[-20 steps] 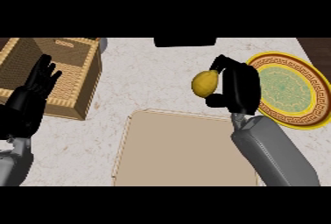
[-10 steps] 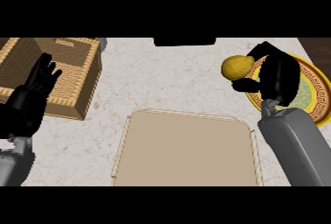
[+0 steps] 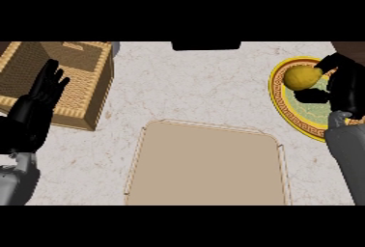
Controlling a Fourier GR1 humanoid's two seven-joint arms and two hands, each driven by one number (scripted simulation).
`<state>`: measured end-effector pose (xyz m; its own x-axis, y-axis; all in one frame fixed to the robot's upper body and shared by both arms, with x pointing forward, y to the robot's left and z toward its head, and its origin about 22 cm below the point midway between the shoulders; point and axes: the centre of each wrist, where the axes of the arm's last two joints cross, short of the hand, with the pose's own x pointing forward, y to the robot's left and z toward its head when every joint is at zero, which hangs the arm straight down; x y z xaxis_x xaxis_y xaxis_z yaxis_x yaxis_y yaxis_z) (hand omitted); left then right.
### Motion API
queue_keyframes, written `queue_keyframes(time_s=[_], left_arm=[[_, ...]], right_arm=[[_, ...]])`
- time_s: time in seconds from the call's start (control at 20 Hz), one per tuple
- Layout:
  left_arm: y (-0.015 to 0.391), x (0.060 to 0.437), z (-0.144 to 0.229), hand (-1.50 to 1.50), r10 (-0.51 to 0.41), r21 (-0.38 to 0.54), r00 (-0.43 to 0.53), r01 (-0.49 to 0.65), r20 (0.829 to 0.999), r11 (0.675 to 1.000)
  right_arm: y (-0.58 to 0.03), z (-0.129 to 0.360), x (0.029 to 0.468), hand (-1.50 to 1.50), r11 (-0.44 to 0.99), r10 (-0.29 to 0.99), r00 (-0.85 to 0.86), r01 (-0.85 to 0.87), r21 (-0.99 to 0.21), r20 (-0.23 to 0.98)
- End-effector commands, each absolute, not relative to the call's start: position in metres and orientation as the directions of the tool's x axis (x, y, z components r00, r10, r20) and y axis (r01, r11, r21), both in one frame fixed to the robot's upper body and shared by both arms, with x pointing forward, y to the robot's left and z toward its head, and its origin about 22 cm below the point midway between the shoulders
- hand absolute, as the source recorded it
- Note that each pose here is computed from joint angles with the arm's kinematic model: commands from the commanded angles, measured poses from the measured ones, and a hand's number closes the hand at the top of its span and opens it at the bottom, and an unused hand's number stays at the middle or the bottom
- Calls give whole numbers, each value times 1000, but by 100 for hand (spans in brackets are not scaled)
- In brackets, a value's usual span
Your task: Pick the lemon from the tray and place it in the plate
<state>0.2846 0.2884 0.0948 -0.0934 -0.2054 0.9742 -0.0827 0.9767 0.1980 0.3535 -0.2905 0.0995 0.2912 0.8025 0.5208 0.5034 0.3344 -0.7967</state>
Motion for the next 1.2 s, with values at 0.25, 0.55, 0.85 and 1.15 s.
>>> queue_keyframes(time_s=[0.25,0.55,0.85,1.15], left_arm=[[284,271,44,0,-154,162,145,-47,977,986],[288,272,46,0,-143,148,148,-22,979,989],[300,272,41,0,-154,165,152,-66,976,984],[301,278,43,0,-164,175,151,-60,975,983]], right_arm=[[-342,65,349,150,525,687,392,315,-791,612],[-380,68,347,-150,541,740,273,302,-785,614],[-380,94,350,-150,606,743,-45,471,-642,668],[-360,108,360,-150,788,534,-180,460,-409,826]])
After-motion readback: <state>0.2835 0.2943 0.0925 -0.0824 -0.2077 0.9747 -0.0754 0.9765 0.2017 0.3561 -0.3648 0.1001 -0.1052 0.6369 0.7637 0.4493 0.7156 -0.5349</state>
